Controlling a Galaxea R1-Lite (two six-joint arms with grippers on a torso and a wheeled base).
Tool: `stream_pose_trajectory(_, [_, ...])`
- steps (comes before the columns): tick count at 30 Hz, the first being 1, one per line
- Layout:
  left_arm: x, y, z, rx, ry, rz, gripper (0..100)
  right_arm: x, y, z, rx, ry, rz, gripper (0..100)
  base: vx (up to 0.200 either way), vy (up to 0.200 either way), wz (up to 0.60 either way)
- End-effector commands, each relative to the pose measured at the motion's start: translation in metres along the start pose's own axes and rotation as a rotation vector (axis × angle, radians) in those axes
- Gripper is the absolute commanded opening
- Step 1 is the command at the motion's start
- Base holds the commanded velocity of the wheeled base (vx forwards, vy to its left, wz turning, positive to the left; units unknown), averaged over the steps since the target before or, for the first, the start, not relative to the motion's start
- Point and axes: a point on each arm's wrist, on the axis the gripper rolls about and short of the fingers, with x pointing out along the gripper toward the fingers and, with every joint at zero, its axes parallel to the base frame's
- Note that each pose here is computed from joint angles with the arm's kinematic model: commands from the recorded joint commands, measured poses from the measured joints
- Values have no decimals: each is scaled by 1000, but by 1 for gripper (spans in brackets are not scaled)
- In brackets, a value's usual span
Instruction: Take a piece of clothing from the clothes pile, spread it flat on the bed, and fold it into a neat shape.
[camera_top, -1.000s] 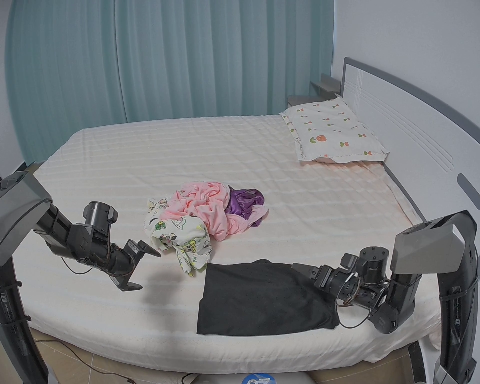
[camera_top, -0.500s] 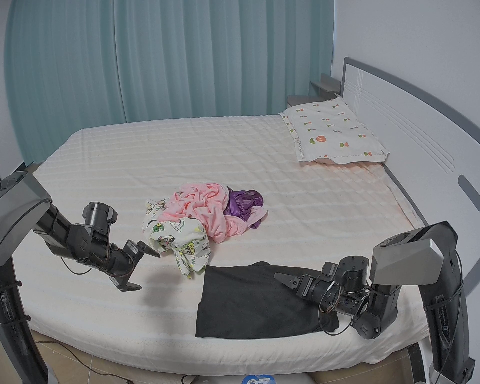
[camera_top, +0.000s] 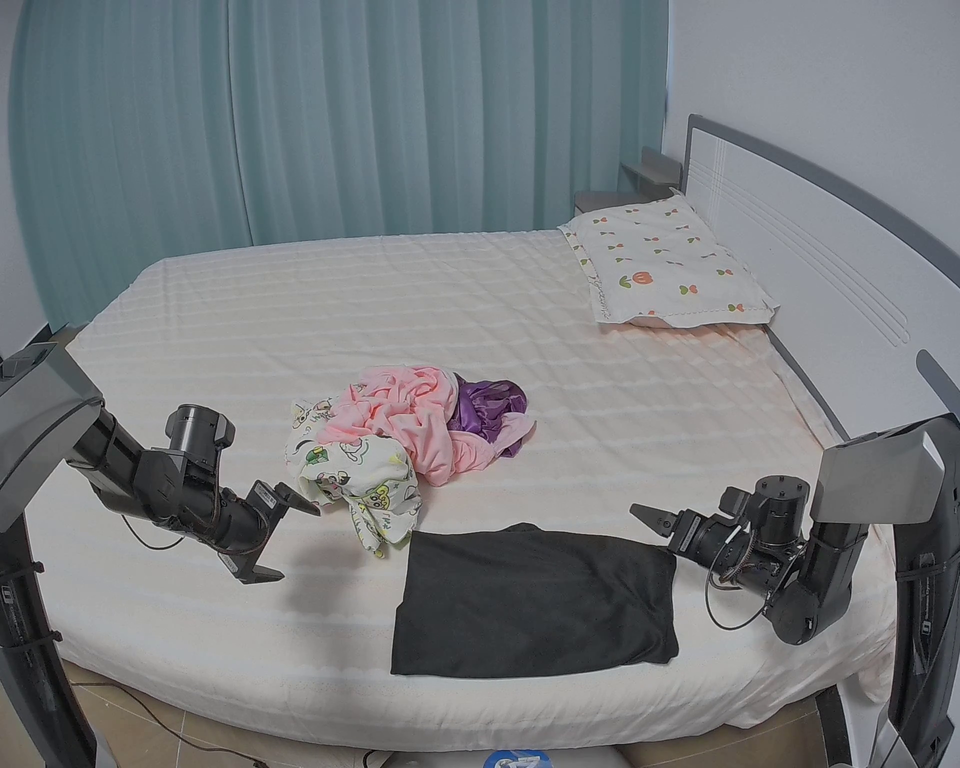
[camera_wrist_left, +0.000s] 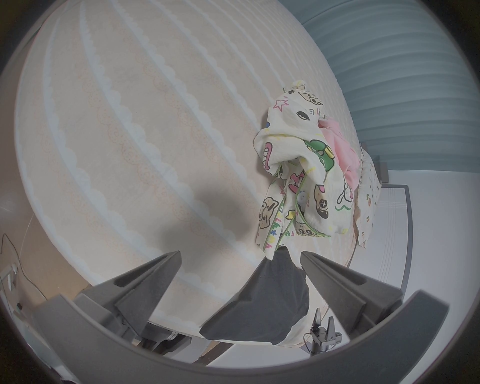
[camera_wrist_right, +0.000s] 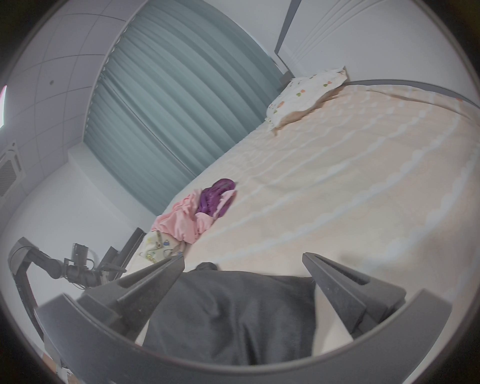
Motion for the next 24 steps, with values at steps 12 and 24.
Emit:
stream_pose_trajectory(12, [0,0,0,1,0,0,100,9,-36,-28,21,108,-83,0,0,0,0])
stream_pose_trajectory(24, [0,0,0,1,0,0,100,11,-42,-13,29,43,-82,0,0,0,0])
